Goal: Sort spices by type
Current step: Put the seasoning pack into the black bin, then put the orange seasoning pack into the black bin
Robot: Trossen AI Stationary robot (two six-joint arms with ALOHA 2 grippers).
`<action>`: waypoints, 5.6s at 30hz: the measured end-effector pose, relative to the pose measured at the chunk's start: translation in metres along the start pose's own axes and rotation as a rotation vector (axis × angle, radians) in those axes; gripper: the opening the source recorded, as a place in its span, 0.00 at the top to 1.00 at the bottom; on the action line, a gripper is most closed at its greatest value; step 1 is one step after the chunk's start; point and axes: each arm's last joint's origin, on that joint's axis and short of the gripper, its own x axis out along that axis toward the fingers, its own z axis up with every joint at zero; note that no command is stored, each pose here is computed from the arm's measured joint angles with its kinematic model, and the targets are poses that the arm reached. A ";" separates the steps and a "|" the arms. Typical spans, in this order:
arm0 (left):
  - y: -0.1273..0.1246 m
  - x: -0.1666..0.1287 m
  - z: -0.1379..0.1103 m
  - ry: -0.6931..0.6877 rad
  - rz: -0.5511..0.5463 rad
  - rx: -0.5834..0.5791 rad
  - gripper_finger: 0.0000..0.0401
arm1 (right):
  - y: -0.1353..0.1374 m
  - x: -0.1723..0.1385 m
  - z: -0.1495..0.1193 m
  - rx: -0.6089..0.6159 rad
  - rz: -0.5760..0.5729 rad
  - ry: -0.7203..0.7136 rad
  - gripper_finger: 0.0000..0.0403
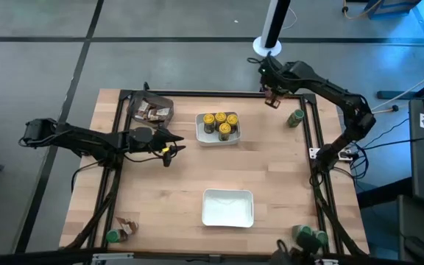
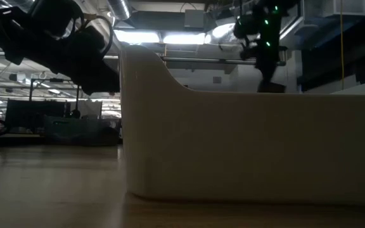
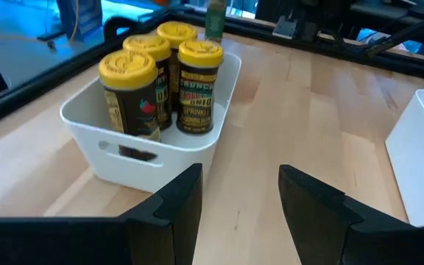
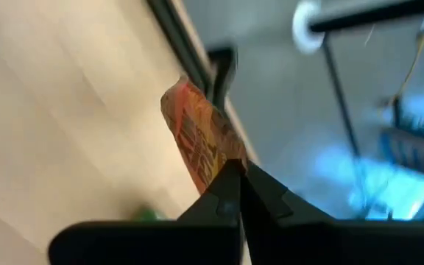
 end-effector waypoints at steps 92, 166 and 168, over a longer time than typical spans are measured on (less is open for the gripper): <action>-0.004 0.002 0.092 -0.035 0.269 0.244 0.99 | 0.186 -0.122 0.054 -0.321 0.423 -0.801 0.56; 0.054 -0.030 -0.031 -0.109 0.544 0.019 0.73 | 0.217 -0.059 0.019 -0.284 0.500 -0.597 0.57; 0.053 -0.029 -0.027 -0.058 0.544 0.045 0.68 | 0.217 -0.059 0.019 -0.284 0.500 -0.596 0.57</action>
